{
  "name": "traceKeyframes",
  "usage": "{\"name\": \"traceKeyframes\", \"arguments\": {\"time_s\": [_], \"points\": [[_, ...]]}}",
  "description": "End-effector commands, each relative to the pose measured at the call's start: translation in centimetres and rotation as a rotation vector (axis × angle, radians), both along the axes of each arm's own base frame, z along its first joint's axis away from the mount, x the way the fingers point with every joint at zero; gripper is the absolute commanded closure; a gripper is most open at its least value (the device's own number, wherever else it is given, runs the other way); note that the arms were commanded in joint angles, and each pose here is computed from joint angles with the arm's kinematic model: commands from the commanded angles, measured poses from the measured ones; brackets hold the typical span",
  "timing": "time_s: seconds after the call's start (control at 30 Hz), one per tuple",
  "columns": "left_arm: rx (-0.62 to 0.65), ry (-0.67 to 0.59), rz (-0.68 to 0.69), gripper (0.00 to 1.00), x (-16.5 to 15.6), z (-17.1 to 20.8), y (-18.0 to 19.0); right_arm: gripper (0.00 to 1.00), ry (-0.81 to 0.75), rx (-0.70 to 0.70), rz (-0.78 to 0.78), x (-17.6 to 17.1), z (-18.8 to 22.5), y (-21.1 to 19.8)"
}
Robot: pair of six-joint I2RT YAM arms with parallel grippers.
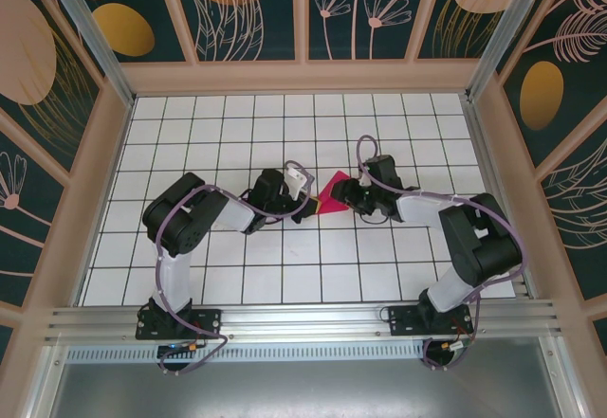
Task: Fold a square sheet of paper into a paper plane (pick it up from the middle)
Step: Fourth fold the wing at the center of the table.
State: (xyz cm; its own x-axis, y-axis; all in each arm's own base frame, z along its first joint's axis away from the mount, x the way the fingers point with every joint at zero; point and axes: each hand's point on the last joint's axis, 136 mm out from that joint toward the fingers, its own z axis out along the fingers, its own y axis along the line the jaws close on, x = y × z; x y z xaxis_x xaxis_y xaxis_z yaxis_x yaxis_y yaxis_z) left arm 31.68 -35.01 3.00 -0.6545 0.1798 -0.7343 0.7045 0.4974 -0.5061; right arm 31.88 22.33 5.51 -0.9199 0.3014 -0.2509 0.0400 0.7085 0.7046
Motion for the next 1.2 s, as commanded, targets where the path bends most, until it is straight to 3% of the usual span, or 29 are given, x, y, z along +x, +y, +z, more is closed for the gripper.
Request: {"name": "traceKeyframes", "arguments": {"time_s": [0.0,0.57,1.17], "points": [[-0.012,0.116,0.002,1.00,-0.4,0.0,-0.4,0.49,-0.030,-0.010,-0.026,0.5,0.4,-0.5],[-0.030,0.295,0.095,1.00,0.7,-0.7,-1.1,0.51,-0.013,-0.039,-0.006,2.2,-0.8,0.2],[-0.001,0.349,0.188,1.00,1.6,-2.1,-0.4,0.54,0.066,-0.138,-0.041,2.2,-3.7,-1.0]]}}
